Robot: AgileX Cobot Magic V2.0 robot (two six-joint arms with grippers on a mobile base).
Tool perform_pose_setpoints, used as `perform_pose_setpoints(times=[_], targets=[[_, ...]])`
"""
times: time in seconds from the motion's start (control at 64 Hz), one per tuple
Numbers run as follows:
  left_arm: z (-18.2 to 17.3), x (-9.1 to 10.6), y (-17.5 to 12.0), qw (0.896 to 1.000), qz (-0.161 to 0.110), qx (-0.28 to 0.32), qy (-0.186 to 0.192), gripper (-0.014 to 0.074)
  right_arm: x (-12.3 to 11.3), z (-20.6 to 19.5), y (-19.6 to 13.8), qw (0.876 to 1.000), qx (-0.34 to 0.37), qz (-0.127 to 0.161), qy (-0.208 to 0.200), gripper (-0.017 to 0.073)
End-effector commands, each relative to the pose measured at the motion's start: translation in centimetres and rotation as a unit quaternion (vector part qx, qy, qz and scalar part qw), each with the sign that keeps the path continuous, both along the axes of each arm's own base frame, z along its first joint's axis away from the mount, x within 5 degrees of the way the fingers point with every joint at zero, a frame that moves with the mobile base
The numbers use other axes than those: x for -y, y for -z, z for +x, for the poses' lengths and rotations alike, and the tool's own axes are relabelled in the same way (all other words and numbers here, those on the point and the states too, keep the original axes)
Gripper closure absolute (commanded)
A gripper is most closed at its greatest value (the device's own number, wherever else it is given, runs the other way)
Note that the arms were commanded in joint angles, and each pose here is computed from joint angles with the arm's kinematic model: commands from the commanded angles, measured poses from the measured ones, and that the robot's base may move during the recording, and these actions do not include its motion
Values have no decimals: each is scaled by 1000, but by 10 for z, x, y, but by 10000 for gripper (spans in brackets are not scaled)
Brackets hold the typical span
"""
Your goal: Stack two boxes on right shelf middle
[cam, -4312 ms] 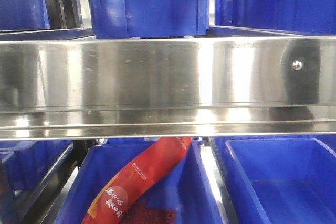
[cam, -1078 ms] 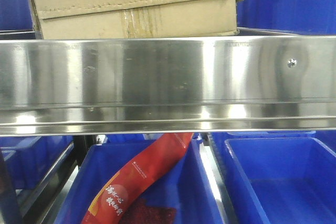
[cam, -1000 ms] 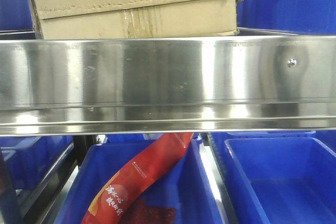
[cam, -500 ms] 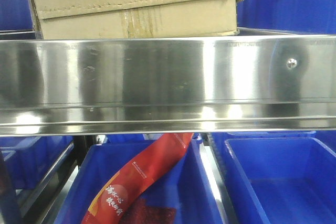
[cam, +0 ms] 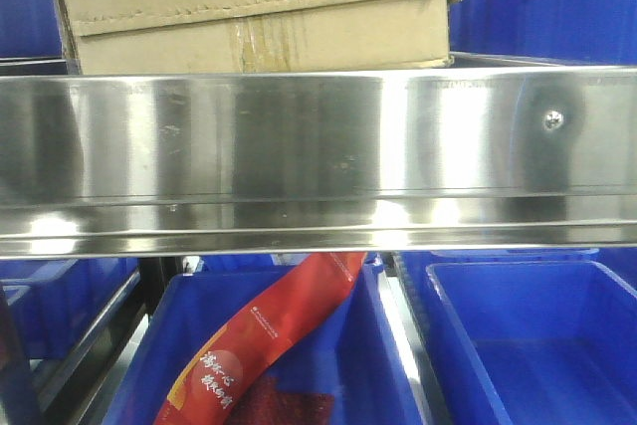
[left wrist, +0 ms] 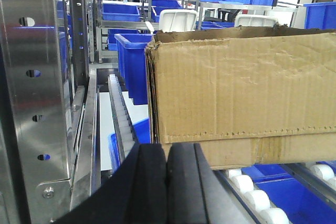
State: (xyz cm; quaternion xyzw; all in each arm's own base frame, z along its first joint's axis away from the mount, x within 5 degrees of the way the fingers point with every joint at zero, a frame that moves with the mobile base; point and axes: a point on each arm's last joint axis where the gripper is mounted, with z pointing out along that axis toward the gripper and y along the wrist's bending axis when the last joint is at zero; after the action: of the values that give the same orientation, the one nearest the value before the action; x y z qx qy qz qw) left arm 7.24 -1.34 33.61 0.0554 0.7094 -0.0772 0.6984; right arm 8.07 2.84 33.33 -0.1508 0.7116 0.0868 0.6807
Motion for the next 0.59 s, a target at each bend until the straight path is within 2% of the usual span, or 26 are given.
perform_pose_setpoints(times=[0.0, 0.047, 0.109, 0.203, 0.281, 0.344, 0.469, 0.516, 0.562, 0.578], targets=[[-1, -1, -1, 1000, 4, 15, -6, 704, 1, -1, -2, 1000, 17, -1, 5, 712], [-2, -3, 3, 1000, 18, 18, -16, 704, 1, -1, -2, 1000, 17, -1, 5, 712], [-5, -6, 10, 999, 21, 20, -34, 704, 1, -1, -2, 1000, 17, -1, 5, 712], [-11, -10, 28, 997, 17, 37, -65, 704, 1, -1, -2, 1000, 17, -1, 5, 712], [-15, -13, 45, 995, 3, 53, -87, 704, 1, -1, -2, 1000, 17, -1, 5, 712], [-17, -14, 63, 992, 6, 67, -102, 704, 1, -1, -2, 1000, 17, -1, 5, 712], [-17, -14, 101, 990, 16, 92, -106, 704, 1, -1, -2, 1000, 17, -1, 5, 712], [-16, -14, 115, 990, 7, 91, -105, 704, 1, -1, -2, 1000, 17, -1, 5, 712], [-17, -14, 113, 989, 4, 106, -105, 704, 1, -1, -2, 1000, 17, -1, 5, 712], [-17, -15, 116, 990, 5, 90, -106, 704, 1, -1, -2, 1000, 17, -1, 5, 712]])
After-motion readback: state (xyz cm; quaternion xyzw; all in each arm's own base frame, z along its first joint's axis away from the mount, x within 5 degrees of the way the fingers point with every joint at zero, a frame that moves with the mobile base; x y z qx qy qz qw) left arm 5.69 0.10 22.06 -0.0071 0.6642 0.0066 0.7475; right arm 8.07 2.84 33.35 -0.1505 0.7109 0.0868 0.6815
